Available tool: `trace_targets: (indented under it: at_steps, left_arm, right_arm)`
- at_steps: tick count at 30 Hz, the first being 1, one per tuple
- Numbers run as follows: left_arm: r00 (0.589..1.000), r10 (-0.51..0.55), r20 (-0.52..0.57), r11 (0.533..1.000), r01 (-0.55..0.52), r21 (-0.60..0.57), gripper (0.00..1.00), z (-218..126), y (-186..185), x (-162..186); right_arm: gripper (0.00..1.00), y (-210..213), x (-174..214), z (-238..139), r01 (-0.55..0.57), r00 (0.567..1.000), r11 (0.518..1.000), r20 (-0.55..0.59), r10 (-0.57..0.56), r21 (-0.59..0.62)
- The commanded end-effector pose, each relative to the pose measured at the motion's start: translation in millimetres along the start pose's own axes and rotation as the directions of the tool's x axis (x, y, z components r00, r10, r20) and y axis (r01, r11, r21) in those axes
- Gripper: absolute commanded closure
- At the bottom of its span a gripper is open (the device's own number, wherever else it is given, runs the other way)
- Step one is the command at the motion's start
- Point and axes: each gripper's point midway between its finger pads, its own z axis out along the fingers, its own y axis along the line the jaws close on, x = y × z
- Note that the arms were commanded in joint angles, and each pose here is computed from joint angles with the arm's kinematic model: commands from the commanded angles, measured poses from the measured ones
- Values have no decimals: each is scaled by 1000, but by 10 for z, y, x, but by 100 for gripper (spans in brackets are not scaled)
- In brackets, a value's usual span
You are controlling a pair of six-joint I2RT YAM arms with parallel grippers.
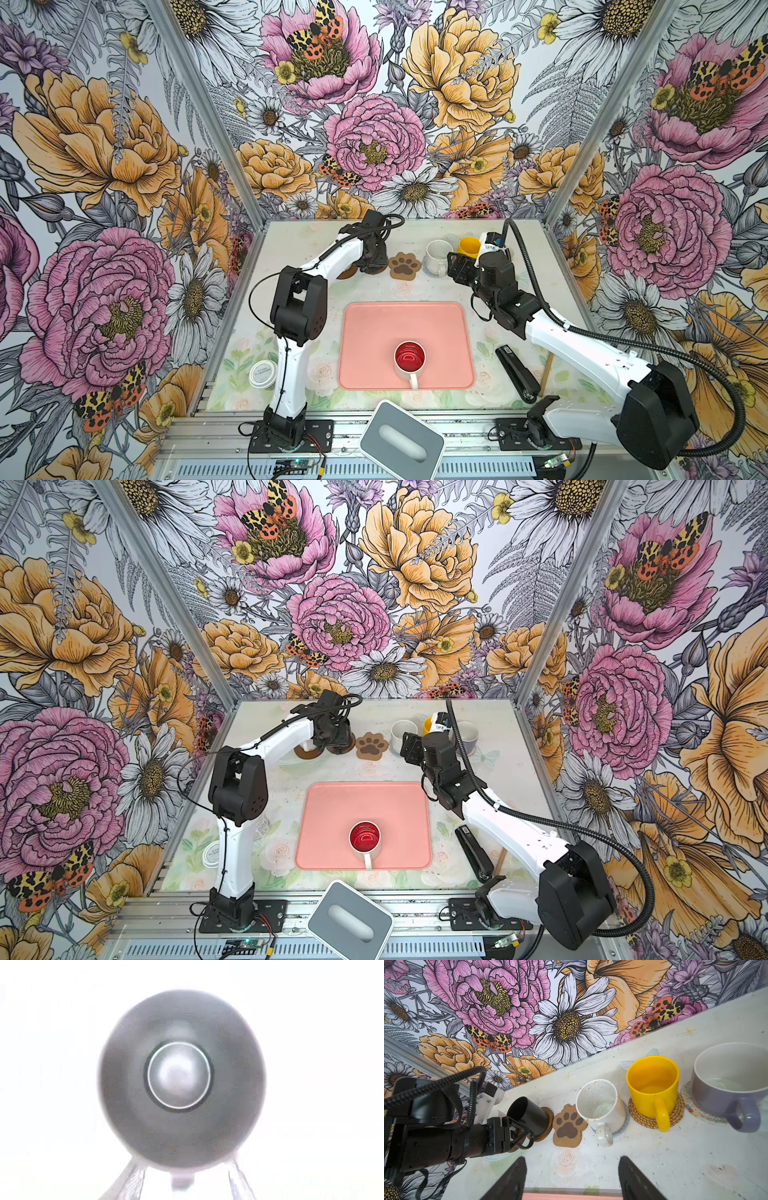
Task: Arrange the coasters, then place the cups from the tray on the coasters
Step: 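Open the left gripper and raise it off the black mug, then move the right gripper over the red-lined white mug while the left gripper withdraws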
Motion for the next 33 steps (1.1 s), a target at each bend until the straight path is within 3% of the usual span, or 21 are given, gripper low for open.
trace_targets:
  at_steps: [1,10,19,26,29,33]
  left_arm:
    - [996,-16,85,999,12,44,37,-366,-15,-207]
    - [981,-26,194,998,14,62,33,-963,29,-272]
    - [897,-126,425,988,77,131,26,-1796,-33,-262]
    - [866,69,494,991,-116,66,20,-2161,-413,140]
    - [848,67,526,992,-113,56,17,-2276,-409,233]
    - [830,41,556,983,-133,127,16,-2309,-450,361]
  right_arm:
    - [28,14,-9,15,3,1000,1000,-10,-3,-9]
    - [28,173,16,-16,3,999,999,-37,-5,-50]
    - [28,520,164,29,72,993,994,-90,-79,-83]
    - [28,795,338,23,128,980,985,-139,-144,-116]
    - [27,883,410,-28,155,972,980,-156,-174,-128]
    - [27,958,487,-104,195,961,972,-173,-216,-131]
